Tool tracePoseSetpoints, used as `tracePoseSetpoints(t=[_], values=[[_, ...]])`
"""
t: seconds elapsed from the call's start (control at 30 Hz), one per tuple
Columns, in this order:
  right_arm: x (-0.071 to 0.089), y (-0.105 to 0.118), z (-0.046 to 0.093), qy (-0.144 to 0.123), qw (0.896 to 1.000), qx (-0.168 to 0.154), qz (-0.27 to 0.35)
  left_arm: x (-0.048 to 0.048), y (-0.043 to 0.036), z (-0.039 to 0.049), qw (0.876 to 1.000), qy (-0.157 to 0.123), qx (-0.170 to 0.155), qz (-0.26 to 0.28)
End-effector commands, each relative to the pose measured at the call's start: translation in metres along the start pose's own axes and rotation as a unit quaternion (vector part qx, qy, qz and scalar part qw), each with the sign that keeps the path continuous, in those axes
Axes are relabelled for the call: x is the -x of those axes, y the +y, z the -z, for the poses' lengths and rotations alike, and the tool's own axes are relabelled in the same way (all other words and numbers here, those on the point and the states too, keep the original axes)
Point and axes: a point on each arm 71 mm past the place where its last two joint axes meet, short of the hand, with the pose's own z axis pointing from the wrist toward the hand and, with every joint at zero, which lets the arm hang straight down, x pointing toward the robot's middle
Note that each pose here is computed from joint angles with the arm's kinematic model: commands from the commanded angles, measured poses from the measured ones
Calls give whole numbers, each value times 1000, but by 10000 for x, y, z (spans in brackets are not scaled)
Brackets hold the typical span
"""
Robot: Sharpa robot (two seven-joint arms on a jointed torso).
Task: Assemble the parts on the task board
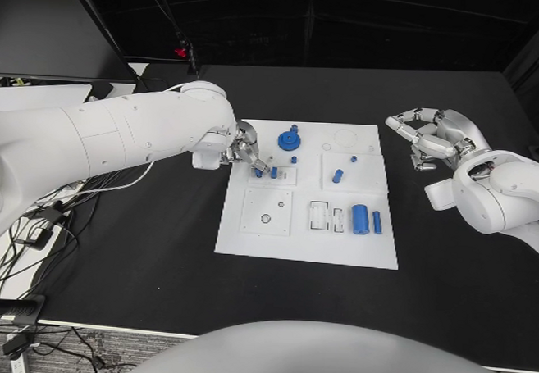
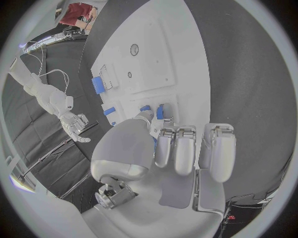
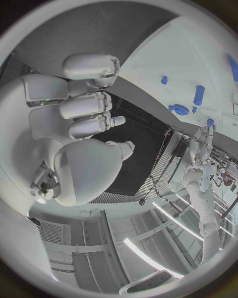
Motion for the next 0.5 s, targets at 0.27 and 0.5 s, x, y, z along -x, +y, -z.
tracePoseSetpoints(t=[0.27,0.5], values=[[-5,12,-2,0,1000,3,-1,-45,55,-26,1000,12,18,-10],[-3,10,-2,0,1000,2,0,-47,63,-25,1000,14,19,-10]])
